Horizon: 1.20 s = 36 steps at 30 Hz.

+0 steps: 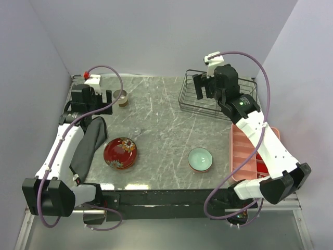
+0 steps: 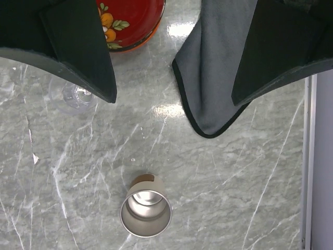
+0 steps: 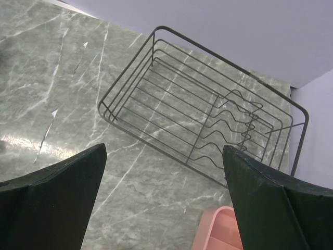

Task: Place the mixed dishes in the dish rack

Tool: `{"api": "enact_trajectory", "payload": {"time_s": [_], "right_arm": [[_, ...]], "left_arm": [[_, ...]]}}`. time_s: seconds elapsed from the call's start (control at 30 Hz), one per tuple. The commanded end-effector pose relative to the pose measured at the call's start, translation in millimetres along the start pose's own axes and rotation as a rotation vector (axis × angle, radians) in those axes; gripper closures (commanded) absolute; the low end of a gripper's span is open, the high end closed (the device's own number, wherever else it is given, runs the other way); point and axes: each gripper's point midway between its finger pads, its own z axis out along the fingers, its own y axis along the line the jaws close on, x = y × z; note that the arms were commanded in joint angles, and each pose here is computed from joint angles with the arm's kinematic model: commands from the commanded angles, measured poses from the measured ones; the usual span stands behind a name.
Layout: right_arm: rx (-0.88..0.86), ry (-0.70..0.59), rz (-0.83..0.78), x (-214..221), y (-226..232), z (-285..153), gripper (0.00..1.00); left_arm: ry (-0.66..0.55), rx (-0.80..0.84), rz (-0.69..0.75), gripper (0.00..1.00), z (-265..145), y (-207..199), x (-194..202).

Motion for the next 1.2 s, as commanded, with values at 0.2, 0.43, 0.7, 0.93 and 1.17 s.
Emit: {"api": "enact_trajectory", "payload": {"time_s": [0.2, 0.43, 0.7, 0.93, 1.17], "right_arm": [[-0.073, -0.033, -0.035, -32, 28, 42, 0.01], [-0.089, 0.065, -0.033, -13, 58, 105, 0.2], [-0.132, 0.223, -0.003, 41, 95, 165, 0.23], [-0.076, 0.324, 0.104, 58, 113, 215, 0.31], [0.041, 0.358, 0.167, 81, 103, 236, 0.42]], "left_arm": [[-0.062, -0.014, -0.108, 0.0, -30, 12, -16], [-0.018, 0.002, -0.108, 0.01, -37, 8, 14], [-0.028, 0.019, -0.254, 0.0, -50, 22, 35], [0.009, -0.026, -0.44, 0.01, -51, 41, 56], [0.027, -0.055, -0.456, 0.01, -51, 49, 58]]}}
